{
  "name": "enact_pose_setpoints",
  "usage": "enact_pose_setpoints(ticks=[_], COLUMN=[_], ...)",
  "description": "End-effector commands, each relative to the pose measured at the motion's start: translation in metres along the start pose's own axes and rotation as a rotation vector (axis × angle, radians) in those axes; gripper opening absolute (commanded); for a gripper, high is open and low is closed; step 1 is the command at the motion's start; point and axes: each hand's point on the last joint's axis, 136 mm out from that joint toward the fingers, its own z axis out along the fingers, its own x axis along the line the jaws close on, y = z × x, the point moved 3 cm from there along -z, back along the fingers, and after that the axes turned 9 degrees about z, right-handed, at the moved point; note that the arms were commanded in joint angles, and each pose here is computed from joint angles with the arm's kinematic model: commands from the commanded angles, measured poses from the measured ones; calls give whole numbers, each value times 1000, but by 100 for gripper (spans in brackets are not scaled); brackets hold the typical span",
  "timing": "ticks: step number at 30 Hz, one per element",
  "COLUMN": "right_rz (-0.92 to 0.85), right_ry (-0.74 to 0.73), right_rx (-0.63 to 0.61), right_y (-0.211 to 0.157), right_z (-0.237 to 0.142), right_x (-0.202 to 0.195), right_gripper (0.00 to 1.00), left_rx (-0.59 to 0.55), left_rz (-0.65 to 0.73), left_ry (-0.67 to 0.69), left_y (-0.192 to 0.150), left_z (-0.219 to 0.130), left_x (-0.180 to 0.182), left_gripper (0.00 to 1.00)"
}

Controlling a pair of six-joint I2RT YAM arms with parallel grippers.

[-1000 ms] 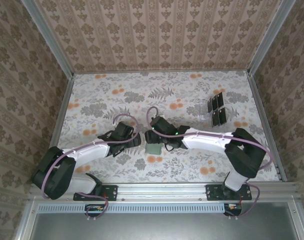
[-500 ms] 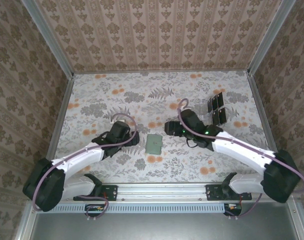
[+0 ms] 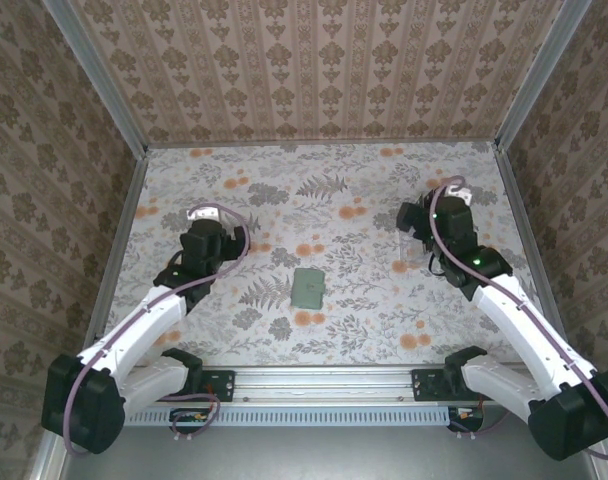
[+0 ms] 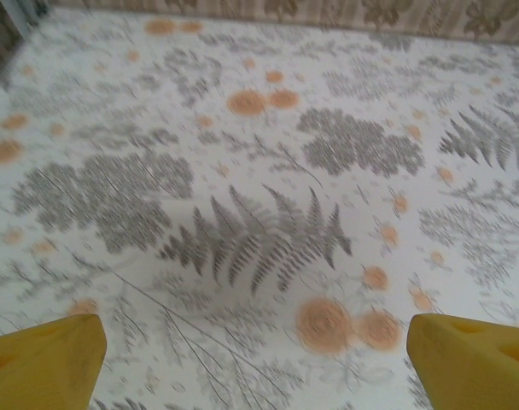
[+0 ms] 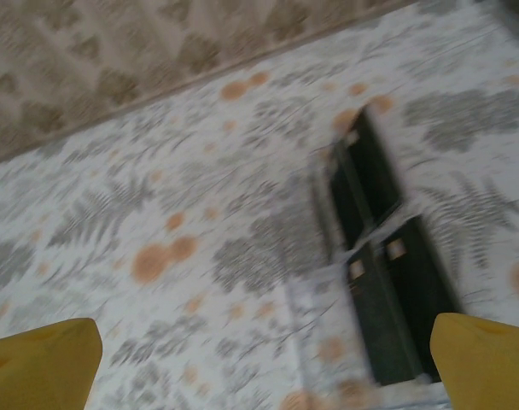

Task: Put the credit cards into the card holder
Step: Reset both arms

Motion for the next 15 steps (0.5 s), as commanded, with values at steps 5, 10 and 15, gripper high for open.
enact_pose_setpoints(ticks=[5, 10, 15], right_rz=[137, 170, 124], right_ry=[-179, -307, -371], right_rx=[-207, -236, -226], right_y=[45, 58, 53], right_z=[15, 34, 53], right_x=[-56, -91, -113], right_gripper=[100, 100, 100], left_rx=[-203, -213, -190], left_rz=[147, 122, 66], left_ry=[179, 263, 304], left_y=[50, 46, 23], left_z=[-2, 5, 10], left_x=[36, 78, 115], left_gripper=[100, 100, 100])
